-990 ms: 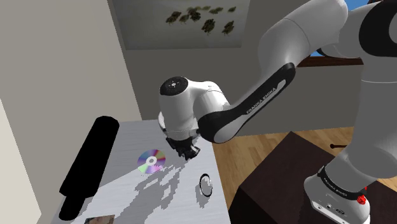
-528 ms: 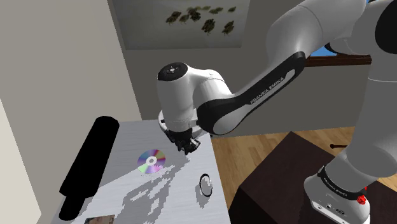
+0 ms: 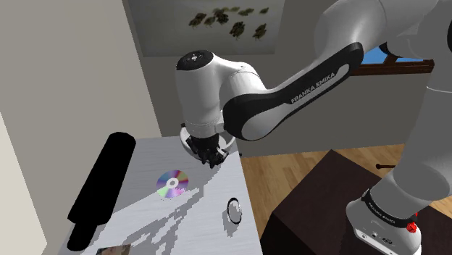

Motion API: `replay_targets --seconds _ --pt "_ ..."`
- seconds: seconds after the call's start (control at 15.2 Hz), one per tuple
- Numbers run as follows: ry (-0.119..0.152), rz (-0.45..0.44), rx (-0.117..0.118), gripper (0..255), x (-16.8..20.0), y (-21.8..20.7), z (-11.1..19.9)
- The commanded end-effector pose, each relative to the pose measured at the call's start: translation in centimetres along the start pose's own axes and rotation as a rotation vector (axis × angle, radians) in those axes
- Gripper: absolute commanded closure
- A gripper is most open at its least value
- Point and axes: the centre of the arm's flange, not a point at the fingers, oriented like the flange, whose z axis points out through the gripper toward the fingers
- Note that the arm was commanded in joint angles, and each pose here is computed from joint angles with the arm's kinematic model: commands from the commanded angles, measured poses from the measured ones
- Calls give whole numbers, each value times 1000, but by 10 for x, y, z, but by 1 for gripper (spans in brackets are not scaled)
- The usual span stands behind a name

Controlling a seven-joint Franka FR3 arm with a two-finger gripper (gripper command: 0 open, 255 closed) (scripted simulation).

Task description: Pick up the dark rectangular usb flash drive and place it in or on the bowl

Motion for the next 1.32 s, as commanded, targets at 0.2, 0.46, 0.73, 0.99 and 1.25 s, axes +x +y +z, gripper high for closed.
replay_targets --seconds 0.2,0.46,0.73,0.99,1.25 --pt "0 0 0 255 2 0 -27" --pt "0 0 0 255 4 -1 -48" --pt "0 0 0 255 24 -19 -53" --pt "0 0 0 255 62 -55 -50" --pt "0 0 0 255 101 -92 -48"
